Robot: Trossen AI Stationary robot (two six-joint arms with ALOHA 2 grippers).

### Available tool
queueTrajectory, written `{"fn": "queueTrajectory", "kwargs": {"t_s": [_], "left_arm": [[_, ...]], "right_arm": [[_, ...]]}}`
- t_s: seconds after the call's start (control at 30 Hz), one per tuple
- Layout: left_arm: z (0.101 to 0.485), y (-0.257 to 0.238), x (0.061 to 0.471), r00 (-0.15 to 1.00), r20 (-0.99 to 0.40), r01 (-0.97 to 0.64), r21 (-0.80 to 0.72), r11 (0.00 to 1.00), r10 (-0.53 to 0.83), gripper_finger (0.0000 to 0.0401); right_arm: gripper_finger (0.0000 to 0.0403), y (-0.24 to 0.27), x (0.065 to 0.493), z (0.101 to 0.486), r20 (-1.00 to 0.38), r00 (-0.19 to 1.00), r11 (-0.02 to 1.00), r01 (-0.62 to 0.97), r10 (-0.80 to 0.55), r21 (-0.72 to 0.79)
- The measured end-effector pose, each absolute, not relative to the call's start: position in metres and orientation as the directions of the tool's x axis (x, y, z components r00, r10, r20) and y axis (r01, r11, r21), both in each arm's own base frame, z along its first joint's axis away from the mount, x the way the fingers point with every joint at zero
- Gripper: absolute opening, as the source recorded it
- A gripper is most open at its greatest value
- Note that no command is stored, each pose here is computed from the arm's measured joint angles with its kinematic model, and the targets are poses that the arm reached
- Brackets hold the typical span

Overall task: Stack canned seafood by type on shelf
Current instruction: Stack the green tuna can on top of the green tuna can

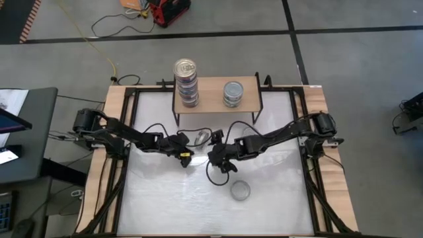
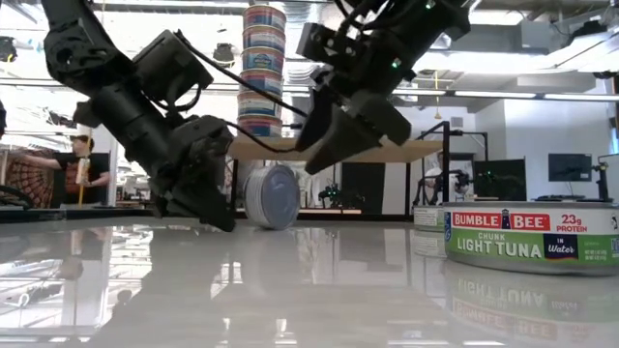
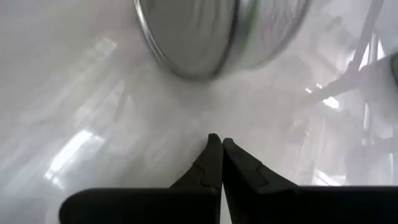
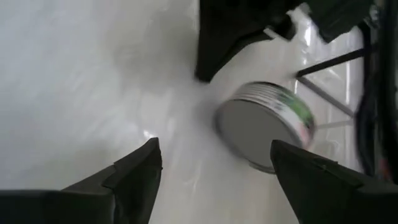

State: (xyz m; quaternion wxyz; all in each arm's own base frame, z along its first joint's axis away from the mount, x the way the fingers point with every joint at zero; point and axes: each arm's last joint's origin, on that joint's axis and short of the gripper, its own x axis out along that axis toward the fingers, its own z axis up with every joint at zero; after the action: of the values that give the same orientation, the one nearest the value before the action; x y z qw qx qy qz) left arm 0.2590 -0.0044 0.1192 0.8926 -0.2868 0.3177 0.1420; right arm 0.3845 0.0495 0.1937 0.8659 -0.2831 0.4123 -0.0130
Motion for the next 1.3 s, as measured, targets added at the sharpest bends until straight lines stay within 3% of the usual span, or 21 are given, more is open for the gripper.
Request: {"fn": "queueTrajectory", "kwargs": {"t_s": [0.17,0.3,0.4,0.57,0.77,0.97,1.1,1.2,1.3], "left_arm": [[0.137,-0.015,0.259,0.816,-0.573,-0.373,-0.42,0.827,0.077,0.0026],[0.161,-0.032,0.269,0.867,-0.482,-0.309,-0.321,0.895,0.126,0.0091],[0.169,-0.042,0.274,0.85,-0.479,-0.347,-0.203,0.916,0.217,0.0153],[0.17,-0.038,0.284,0.791,-0.445,-0.516,-0.119,0.848,0.419,0.0252],[0.146,-0.019,0.3,0.762,-0.433,-0.603,-0.205,0.771,0.481,0.0322],[0.128,-0.009,0.315,0.674,-0.405,-0.716,-0.154,0.681,0.618,0.0331],[0.12,-0.008,0.334,0.656,-0.403,-0.725,-0.098,0.682,0.639,0.0325],[0.115,-0.009,0.345,0.651,-0.405,-0.72,-0.061,0.691,0.642,0.0296],[0.111,-0.014,0.349,0.651,-0.416,-0.711,-0.038,0.703,0.636,0.0241]], "right_arm": [[0.0329,0.046,0.375,0.187,-0.774,0.566,0.86,-0.208,-0.282,-0.466],[0.0329,0.042,0.365,0.189,-0.811,0.494,0.887,-0.153,-0.314,-0.436],[0.0329,0.039,0.357,0.2,-0.813,0.488,0.903,-0.106,-0.318,-0.417],[0.0329,0.05,0.346,0.219,-0.784,0.547,0.908,-0.096,-0.294,-0.408],[0.0329,0.069,0.34,0.231,-0.758,0.601,0.907,-0.124,-0.253,-0.402],[0.0329,0.084,0.336,0.232,-0.759,0.61,0.909,-0.147,-0.226,-0.389],[0.0329,0.087,0.335,0.232,-0.758,0.614,0.909,-0.151,-0.221,-0.388],[0.0329,0.087,0.335,0.231,-0.763,0.607,0.916,-0.136,-0.224,-0.378],[0.0329,0.086,0.328,0.231,-0.792,0.563,0.922,-0.128,-0.236,-0.365]]}}
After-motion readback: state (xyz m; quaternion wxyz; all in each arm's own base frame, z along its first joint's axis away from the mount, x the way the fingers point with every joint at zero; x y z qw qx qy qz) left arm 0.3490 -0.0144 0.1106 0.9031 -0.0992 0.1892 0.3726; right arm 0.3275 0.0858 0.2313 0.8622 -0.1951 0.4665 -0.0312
